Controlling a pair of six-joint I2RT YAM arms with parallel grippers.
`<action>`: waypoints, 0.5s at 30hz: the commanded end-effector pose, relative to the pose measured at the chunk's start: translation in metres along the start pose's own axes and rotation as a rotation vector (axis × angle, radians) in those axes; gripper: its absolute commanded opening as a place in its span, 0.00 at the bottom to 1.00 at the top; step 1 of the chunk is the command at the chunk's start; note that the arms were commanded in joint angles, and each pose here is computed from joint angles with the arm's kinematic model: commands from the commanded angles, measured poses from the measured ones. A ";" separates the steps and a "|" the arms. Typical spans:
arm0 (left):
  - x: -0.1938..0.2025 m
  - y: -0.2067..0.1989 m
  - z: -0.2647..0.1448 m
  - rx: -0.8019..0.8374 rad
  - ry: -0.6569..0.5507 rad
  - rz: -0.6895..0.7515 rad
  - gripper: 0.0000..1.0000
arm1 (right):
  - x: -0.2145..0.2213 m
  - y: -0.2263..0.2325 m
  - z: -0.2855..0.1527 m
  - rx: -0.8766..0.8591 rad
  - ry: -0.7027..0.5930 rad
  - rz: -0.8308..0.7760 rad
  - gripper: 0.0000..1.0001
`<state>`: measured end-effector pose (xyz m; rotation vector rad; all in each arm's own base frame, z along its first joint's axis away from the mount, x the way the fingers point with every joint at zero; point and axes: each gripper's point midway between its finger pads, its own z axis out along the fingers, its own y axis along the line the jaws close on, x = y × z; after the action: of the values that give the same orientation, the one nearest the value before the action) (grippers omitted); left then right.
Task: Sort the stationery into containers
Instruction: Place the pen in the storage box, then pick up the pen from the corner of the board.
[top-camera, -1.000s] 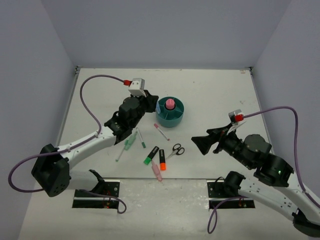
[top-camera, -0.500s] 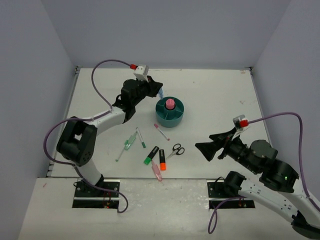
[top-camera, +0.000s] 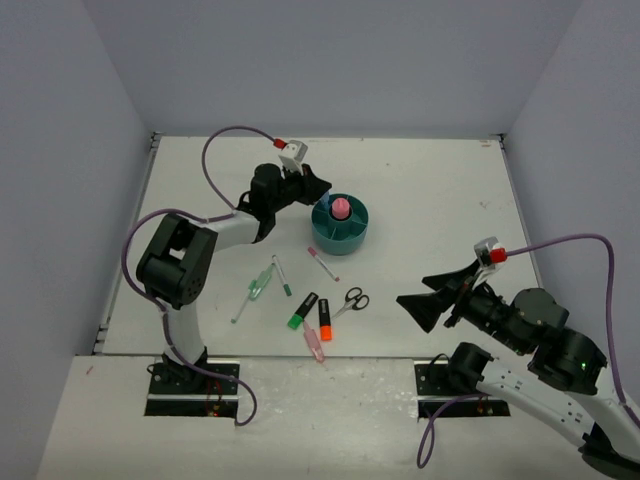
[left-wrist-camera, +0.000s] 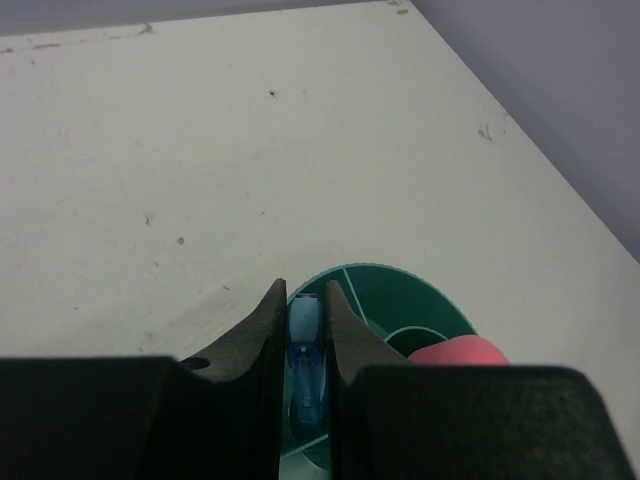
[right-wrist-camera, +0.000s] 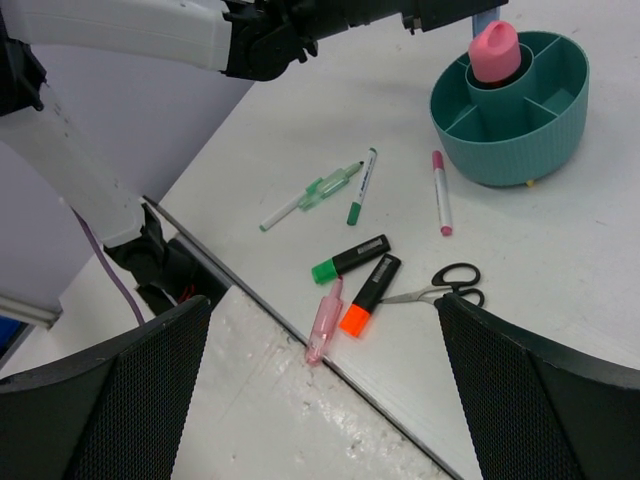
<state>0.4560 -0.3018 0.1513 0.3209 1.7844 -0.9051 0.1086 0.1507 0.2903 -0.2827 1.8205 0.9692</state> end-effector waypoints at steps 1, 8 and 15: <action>-0.025 -0.009 0.007 0.057 -0.072 0.035 0.00 | 0.004 0.001 -0.003 -0.017 0.015 -0.005 0.99; -0.042 -0.023 -0.006 0.069 -0.099 0.035 0.61 | 0.012 0.003 0.006 -0.029 0.048 -0.017 0.99; -0.126 -0.044 -0.061 -0.075 -0.226 0.032 0.96 | 0.027 -0.001 0.035 -0.003 0.100 -0.016 0.99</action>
<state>0.4470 -0.2942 0.2011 0.2924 1.7223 -0.9097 0.1093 0.1640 0.2714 -0.3387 1.8755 0.9692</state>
